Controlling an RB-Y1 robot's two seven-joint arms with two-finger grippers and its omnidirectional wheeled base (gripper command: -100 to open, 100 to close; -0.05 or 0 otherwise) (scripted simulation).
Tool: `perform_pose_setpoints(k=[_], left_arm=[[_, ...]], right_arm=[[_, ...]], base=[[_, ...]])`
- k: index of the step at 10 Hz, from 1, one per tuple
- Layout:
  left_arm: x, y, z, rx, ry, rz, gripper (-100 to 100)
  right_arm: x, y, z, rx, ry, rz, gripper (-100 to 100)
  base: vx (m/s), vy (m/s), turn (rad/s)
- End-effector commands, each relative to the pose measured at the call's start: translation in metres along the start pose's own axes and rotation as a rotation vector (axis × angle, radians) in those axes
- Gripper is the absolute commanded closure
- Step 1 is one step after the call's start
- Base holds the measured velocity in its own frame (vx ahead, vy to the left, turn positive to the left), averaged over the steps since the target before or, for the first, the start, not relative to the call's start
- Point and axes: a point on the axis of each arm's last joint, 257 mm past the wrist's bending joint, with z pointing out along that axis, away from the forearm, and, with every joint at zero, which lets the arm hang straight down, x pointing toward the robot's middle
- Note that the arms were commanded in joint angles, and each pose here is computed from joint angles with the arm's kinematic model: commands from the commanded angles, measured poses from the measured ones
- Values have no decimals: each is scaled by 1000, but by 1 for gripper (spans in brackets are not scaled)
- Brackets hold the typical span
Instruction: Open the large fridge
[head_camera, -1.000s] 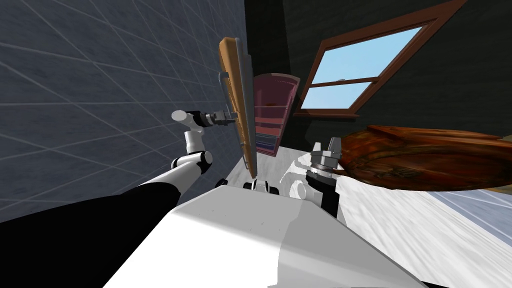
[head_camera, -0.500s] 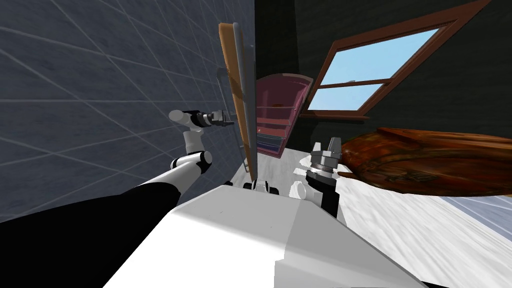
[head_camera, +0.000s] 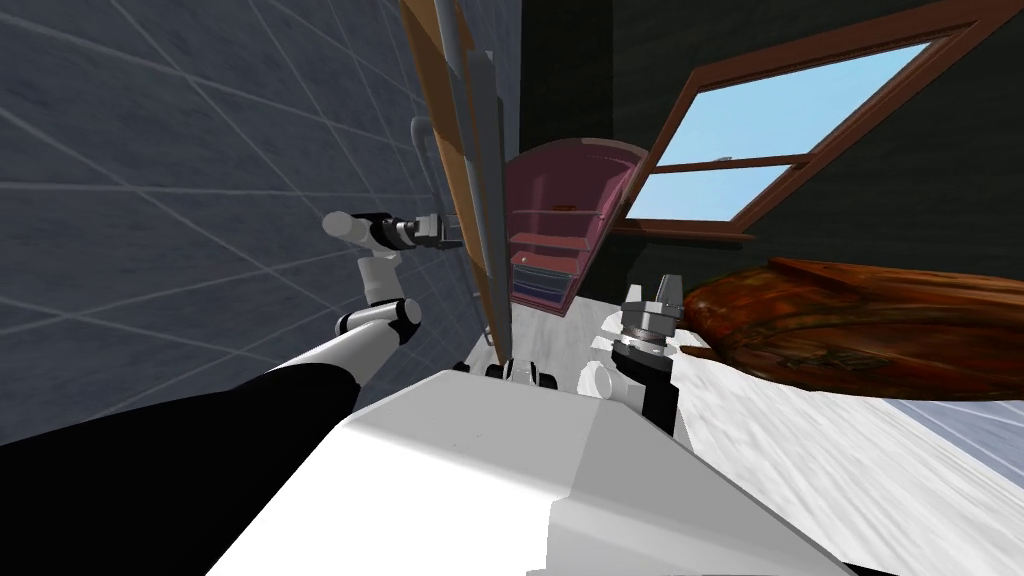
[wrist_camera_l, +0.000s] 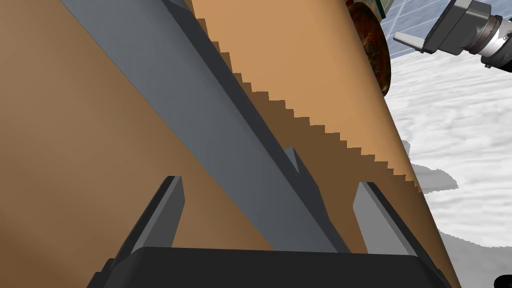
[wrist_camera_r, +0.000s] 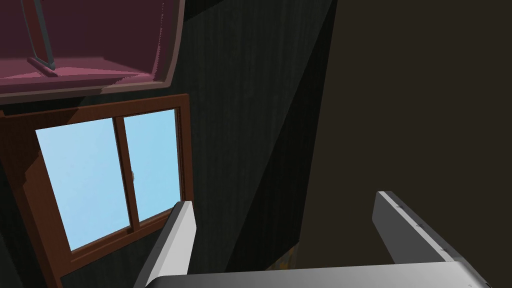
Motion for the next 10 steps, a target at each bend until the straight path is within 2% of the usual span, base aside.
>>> perform_pose_setpoints(k=[1,3,4,5,10], left_arm=[[18,-6,-4,7,4,3,-100],[35,-11,-7,8,5,3,-100],[25,-4,-7,0,1,-1,-100],[26,-4,-8,-2,1,-2,0],[27,-4,-8,-3,3,1,0]], right_arm=[[0,0,0,0,0,0,0],[0,0,0,0,0,0,0],[0,0,0,0,0,0,0],[0,0,0,0,0,0,0],[0,0,0,0,0,0,0]], base=[[24,-34,4],[31,-16,4],[6,-5,13],[-6,-1,8],[-1,0,1]])
